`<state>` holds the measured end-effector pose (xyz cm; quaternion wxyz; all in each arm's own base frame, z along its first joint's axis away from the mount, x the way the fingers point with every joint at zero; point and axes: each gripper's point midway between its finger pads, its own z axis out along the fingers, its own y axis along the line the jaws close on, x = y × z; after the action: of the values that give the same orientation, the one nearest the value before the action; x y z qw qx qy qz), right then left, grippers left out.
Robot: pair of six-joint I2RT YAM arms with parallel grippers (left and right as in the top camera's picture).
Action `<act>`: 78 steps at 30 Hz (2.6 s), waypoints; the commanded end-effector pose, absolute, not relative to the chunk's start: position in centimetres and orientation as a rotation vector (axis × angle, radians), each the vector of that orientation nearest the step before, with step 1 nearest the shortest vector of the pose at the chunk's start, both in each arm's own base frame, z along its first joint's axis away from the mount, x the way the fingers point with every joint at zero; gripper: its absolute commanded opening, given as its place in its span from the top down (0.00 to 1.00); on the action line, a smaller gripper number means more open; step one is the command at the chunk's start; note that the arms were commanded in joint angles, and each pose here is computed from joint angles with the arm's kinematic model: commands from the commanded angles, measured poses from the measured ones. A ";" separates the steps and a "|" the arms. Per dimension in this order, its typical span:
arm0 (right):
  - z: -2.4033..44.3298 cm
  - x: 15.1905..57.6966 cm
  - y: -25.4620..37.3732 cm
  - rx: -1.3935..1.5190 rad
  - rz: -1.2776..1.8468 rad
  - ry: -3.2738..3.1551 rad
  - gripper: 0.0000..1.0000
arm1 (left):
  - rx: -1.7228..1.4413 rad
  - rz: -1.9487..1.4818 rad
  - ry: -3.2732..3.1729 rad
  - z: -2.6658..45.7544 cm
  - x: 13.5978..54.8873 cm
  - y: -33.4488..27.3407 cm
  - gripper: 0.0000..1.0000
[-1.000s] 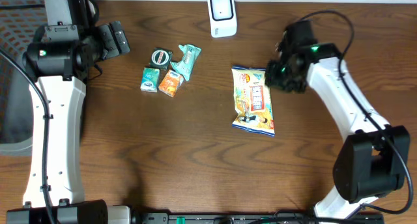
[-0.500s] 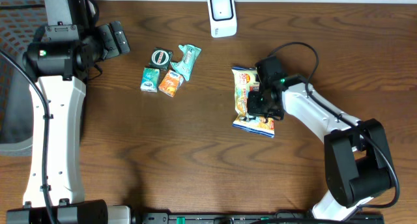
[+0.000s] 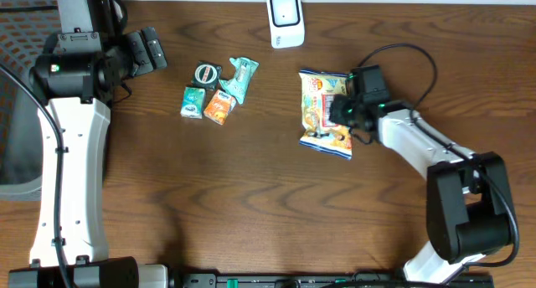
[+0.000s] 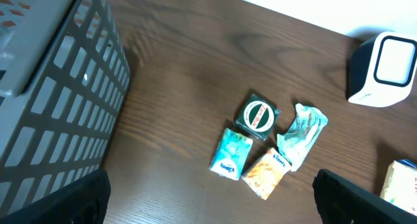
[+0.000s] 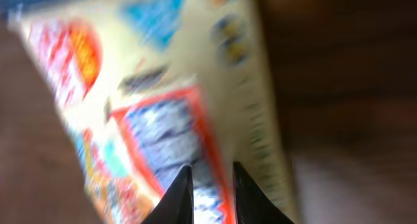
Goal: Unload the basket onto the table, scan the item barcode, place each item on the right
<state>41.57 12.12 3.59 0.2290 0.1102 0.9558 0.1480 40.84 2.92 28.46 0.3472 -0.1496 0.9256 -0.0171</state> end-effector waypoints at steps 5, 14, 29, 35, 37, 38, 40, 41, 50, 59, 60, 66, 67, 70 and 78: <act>6.2 45.2 7.5 0.295 0.347 2.541 0.84 | -0.405 -0.032 2.410 28.0 40.8 3.1 0.02; 10.9 44.1 12.0 0.074 0.457 2.659 0.99 | -0.405 -0.032 2.410 28.0 40.8 3.1 0.02; -1.5 38.9 14.8 0.031 0.375 3.050 0.99 | -0.405 -0.032 2.410 28.0 40.8 3.1 0.02; -3.9 41.3 13.5 0.097 0.269 2.985 0.99 | -0.405 -0.032 2.410 28.0 40.8 3.1 0.02; -3.6 42.9 13.2 0.111 0.276 2.924 0.99 | -0.405 -0.031 2.410 28.0 40.8 3.1 0.02; -3.0 44.0 12.8 0.125 0.286 2.888 0.99 | -0.405 -0.032 2.410 28.0 40.8 3.1 0.02; -1.8 45.9 12.1 0.120 0.293 2.836 0.99 | -0.405 -0.032 2.410 28.0 40.8 3.1 0.02; -1.1 46.8 11.6 0.109 0.291 2.812 0.99 | -0.405 -0.032 2.410 28.0 40.8 3.1 0.02; 4.3 48.5 9.3 0.049 0.254 2.839 0.83 | -0.405 -0.031 2.410 28.0 40.8 3.1 0.02; 6.5 48.3 10.3 0.005 0.175 2.855 0.32 | -0.405 -0.031 2.410 28.0 40.8 3.1 0.02; 6.5 48.4 10.0 -0.001 0.110 2.848 0.28 | -0.405 -0.032 2.410 28.0 40.8 3.1 0.02; 6.2 49.0 9.6 -0.085 -0.383 2.740 0.01 | -0.405 -0.032 2.410 28.0 40.8 3.1 0.02; 6.2 49.0 9.8 -0.091 -0.402 2.733 0.01 | -0.405 -0.032 2.410 28.0 40.8 3.1 0.02; 4.5 48.9 10.6 -0.118 -0.489 2.724 0.01 | -0.405 -0.031 2.410 28.0 40.8 3.1 0.02; -0.3 48.0 8.5 -0.133 -0.677 2.783 0.01 | -0.405 -0.031 2.410 28.0 40.8 3.1 0.02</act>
<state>48.69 11.17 2.30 0.1686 -0.0534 0.9681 -0.1774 40.84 2.92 28.46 0.3470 -0.1497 0.9257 -0.0171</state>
